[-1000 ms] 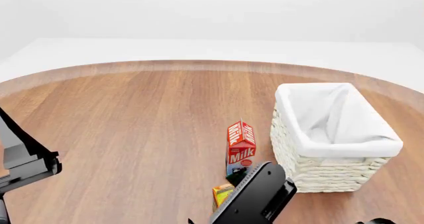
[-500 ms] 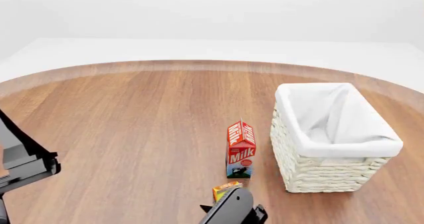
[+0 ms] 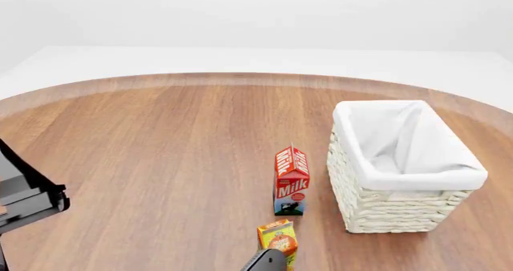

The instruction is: Pick up the cream cheese box and the butter, and put them in the basket.

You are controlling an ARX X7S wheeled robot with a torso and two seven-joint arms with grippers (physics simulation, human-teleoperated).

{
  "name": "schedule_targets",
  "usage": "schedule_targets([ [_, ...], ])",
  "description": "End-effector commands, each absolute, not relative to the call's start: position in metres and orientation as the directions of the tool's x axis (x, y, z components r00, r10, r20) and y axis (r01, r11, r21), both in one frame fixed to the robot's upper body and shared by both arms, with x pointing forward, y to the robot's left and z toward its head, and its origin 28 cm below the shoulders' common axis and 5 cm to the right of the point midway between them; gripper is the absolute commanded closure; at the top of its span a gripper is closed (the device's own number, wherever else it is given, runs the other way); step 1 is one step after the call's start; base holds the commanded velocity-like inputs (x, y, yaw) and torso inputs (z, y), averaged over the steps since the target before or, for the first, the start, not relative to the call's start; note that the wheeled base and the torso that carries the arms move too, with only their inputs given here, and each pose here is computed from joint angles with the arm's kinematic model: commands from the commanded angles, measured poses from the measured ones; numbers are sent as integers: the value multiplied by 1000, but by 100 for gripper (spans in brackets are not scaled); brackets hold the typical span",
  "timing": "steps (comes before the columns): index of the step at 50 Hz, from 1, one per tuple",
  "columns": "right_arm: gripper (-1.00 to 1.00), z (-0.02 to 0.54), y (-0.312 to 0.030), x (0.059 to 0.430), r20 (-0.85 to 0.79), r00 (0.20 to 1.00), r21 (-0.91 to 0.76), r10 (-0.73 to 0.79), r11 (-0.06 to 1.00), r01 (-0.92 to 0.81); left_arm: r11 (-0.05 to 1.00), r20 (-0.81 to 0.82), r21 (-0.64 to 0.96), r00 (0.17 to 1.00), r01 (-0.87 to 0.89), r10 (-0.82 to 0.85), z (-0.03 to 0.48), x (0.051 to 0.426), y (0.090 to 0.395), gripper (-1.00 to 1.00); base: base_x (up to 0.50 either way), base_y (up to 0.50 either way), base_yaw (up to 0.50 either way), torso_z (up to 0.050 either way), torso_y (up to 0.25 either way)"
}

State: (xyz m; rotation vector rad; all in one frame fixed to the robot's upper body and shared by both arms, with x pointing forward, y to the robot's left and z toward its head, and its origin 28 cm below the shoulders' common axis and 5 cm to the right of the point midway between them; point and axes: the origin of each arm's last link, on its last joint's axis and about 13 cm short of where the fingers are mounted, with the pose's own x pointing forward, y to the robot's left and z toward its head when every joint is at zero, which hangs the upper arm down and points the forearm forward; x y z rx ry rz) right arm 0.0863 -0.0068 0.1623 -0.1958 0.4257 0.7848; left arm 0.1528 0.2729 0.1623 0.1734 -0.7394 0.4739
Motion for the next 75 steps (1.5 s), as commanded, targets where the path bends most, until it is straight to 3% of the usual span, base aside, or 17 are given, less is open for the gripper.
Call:
schedule_targets([
  [1,-100,154,2,88,-426,616,50,662,697,-715,869,691,-13,624,-495,366,163,152,277,-100,0,0,0,0,0],
  [28,-100,117,19,75,-402,641,121,654,732,-670,862,690,-21,617,-507,379,164,151,281,-100,0,0,0,0,0],
  [42,-100,103,25,86,-445,654,188,612,778,-600,856,688,-25,612,-517,390,165,150,284,-100,0,0,0,0,0],
  [75,-100,70,33,103,-555,576,286,600,788,-544,849,689,-32,603,-528,402,166,149,287,-100,0,0,0,0,0],
])
